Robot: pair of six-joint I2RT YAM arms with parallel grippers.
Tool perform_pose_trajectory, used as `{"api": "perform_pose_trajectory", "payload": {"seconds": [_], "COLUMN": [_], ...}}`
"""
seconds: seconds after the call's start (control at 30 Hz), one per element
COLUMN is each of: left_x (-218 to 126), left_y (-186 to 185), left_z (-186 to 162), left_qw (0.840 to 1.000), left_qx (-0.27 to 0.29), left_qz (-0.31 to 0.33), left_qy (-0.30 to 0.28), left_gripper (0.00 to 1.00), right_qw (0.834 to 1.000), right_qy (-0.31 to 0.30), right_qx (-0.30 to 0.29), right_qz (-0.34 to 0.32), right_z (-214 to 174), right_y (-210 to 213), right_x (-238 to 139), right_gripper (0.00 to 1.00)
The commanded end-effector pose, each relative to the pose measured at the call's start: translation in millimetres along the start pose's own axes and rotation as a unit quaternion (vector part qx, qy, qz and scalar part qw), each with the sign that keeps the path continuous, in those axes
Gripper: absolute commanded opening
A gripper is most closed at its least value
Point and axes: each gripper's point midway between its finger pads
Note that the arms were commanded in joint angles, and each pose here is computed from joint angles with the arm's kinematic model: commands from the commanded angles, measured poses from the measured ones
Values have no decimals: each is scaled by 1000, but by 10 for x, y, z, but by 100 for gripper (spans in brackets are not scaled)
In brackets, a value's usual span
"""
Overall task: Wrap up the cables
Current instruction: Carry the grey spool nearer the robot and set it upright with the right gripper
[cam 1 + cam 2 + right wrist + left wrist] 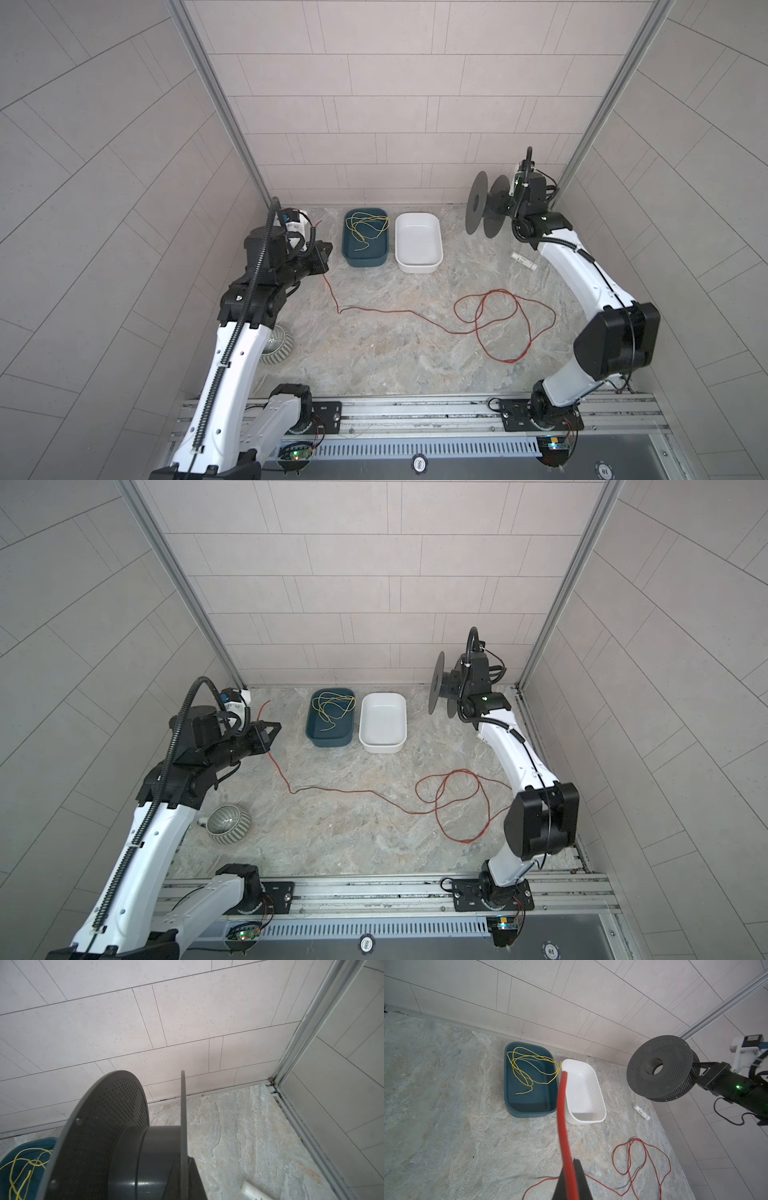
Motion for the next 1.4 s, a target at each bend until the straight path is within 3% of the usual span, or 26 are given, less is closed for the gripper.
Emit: {"api": "perform_pose_trajectory", "payload": {"seconds": [0.0, 0.23, 0.57, 0.9, 1.37], "left_x": [-42, -85, -182, -148, -79], "left_y": [-134, -313, -431, -387, -336], "left_z": [1, -121, -213, -317, -328], "left_qw": [999, 996, 992, 992, 993], "left_qx": [-1, -24, -41, -43, -44], "left_qz": [-33, -89, -121, -117, -109], "left_qy": [-7, 5, 15, 27, 30], "left_gripper": [0, 0, 0, 0, 0], "right_qw": [1000, 1000, 998, 997, 998], "right_qy": [-2, 5, 16, 17, 0], "right_qx": [9, 0, -5, -9, 0], "right_qz": [-4, 15, 56, 70, 55], "right_z": [-78, -493, -1121, -1582, -1867], "right_y": [88, 264, 558, 1078, 1501], "right_x": [-397, -1129, -1575, -1474, -1114], "right_gripper": [0, 0, 0, 0, 0]}}
Point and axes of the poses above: each gripper's point midway between its finger pads, its own x axis out along the fingers, its own y axis along the line the jaws close on, z = x × y, and after that the axes turned 4 degrees about x, right-handed
